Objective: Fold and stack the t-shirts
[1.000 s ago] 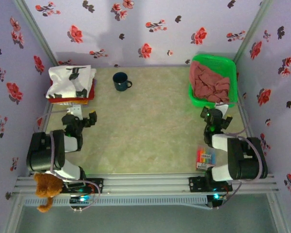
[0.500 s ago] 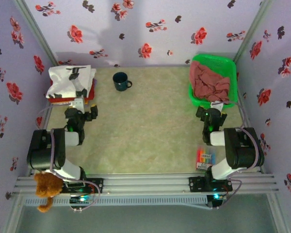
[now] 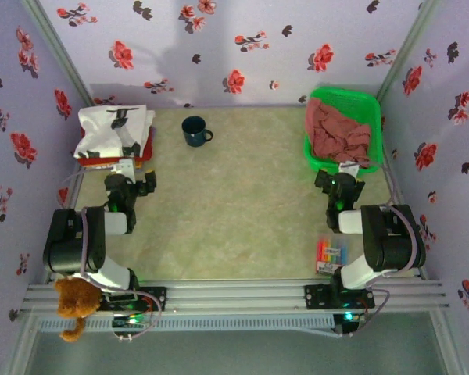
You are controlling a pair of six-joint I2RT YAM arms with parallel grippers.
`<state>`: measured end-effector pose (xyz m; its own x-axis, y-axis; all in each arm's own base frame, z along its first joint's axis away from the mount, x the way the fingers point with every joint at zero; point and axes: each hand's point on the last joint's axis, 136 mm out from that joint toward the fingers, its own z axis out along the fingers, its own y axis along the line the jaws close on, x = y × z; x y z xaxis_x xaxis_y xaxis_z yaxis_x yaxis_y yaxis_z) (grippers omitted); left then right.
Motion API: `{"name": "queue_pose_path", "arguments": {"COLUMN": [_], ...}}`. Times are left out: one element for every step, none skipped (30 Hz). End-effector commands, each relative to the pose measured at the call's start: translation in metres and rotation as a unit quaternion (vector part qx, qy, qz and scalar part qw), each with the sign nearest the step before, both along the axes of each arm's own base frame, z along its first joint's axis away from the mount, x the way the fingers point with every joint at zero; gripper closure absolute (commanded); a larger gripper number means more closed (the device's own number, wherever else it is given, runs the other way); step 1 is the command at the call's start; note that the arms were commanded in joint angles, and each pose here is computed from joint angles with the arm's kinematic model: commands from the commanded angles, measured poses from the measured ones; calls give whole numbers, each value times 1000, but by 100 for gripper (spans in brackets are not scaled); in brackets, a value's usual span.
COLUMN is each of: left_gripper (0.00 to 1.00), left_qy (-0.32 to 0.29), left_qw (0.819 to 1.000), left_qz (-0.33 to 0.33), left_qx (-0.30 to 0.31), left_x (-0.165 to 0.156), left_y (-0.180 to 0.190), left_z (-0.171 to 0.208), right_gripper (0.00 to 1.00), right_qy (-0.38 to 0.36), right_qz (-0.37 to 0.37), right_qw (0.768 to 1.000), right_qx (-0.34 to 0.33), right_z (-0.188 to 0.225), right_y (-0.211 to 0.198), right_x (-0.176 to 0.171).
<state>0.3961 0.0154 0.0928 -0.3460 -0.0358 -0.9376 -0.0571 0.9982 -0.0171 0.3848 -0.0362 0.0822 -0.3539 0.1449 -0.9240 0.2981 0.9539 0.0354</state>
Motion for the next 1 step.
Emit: {"name": "queue_pose_path", "arguments": {"left_gripper": [1], "left_qy": [-2], "left_qw": [1000], "left_qz": [5], "left_qx": [11], "left_x": [2], "left_y": [3], "left_z": [2], "right_gripper": [1], "right_qy": [-7], "right_qz": [6], "right_qw": [1000], "right_qx": [-5], "right_z": [5], "right_y": [-1], "right_x": [4]}}
